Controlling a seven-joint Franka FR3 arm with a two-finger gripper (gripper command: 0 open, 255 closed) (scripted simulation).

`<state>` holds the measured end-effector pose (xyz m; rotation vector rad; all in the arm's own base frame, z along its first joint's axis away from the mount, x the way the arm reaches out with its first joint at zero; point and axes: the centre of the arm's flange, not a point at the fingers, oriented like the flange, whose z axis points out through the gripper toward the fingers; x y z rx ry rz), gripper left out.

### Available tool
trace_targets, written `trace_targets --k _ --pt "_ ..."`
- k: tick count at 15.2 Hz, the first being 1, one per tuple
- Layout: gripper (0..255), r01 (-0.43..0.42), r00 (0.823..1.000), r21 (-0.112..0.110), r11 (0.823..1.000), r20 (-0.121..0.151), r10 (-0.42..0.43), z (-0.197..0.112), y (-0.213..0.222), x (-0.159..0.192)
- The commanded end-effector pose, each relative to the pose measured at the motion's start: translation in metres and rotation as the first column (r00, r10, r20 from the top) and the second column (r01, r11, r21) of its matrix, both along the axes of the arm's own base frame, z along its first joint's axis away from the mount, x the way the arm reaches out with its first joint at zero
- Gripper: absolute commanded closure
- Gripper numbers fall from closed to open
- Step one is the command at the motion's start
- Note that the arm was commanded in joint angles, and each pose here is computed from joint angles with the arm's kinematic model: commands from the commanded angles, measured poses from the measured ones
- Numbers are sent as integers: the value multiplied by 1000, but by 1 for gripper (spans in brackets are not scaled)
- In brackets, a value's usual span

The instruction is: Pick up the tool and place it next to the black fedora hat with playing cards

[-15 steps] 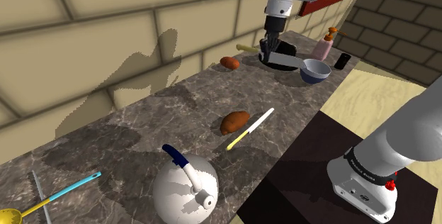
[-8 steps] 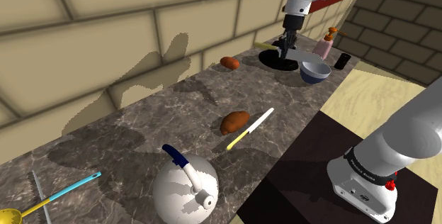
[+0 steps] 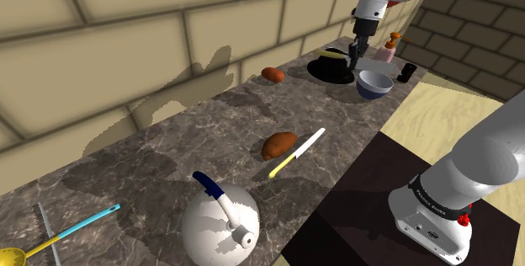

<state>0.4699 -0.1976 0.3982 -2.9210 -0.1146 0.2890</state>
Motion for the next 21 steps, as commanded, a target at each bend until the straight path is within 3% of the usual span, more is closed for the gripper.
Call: trace_targets --k 1,21 --pt "255 -1 1000 0 1000 0 1 -9 -3 0" --pt "255 -1 1000 0 1000 0 1 -114 -3 0"
